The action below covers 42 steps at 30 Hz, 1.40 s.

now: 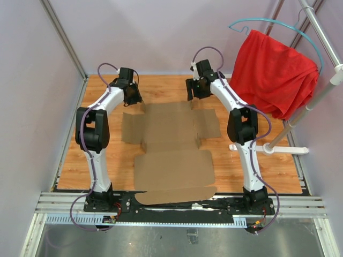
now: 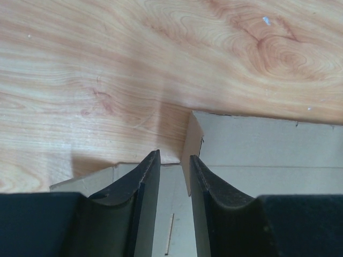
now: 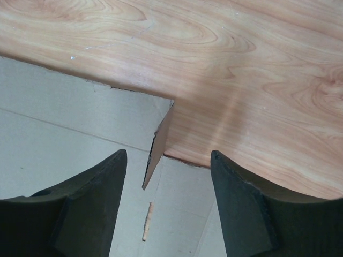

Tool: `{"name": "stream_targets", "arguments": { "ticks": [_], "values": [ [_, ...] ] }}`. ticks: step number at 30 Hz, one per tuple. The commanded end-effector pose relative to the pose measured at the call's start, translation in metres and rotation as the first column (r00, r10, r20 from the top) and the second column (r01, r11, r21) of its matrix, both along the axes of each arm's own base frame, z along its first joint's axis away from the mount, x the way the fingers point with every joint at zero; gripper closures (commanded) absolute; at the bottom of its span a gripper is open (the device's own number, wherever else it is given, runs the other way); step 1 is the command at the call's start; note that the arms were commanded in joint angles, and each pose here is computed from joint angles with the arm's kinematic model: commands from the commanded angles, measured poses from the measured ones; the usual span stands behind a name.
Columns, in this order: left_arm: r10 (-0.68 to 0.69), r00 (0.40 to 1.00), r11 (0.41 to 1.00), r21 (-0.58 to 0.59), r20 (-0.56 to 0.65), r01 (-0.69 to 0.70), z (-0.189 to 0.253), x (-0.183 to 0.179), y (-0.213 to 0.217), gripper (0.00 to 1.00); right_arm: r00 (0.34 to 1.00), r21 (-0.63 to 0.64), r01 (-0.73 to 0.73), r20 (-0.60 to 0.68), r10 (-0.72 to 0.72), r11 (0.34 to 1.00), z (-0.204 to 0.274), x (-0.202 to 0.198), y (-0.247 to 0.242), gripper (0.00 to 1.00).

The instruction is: Fold the paper box

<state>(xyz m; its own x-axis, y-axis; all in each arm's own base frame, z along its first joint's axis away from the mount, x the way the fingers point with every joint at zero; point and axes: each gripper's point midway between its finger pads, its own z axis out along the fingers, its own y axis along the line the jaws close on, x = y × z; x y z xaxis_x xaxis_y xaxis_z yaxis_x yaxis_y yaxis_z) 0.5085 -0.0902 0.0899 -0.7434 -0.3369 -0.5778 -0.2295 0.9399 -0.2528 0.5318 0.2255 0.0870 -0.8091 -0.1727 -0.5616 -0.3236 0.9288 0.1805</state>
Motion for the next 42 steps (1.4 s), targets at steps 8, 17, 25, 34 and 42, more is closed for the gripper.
{"name": "stream_targets", "arguments": {
  "ticks": [8,17,25,34,42],
  "values": [
    [-0.031,0.999,1.0,-0.008,-0.038,0.03,-0.02,0.011,-0.006,0.68,1.0,-0.006,0.0,-0.01,0.0,1.0,-0.013,0.009,0.001,0.6],
    [-0.055,0.998,0.998,-0.033,-0.036,0.054,-0.022,0.018,-0.014,0.74,1.0,-0.035,0.013,-0.009,-0.013,0.999,-0.02,0.015,-0.003,0.82],
    [-0.078,0.997,0.996,-0.054,-0.015,0.078,-0.012,0.019,-0.019,1.0,1.0,-0.04,0.016,0.003,-0.016,0.999,-0.013,0.015,-0.002,0.99],
    [-0.073,0.991,0.995,-0.063,0.113,0.08,0.037,0.015,-0.018,1.0,0.99,0.012,0.018,0.138,-0.02,1.0,0.016,0.012,0.003,0.99],
    [-0.073,0.976,0.995,-0.048,0.205,0.084,0.081,0.008,-0.013,1.0,0.956,0.087,0.035,0.288,-0.059,0.996,0.062,0.02,0.006,0.99]
  ]
}}
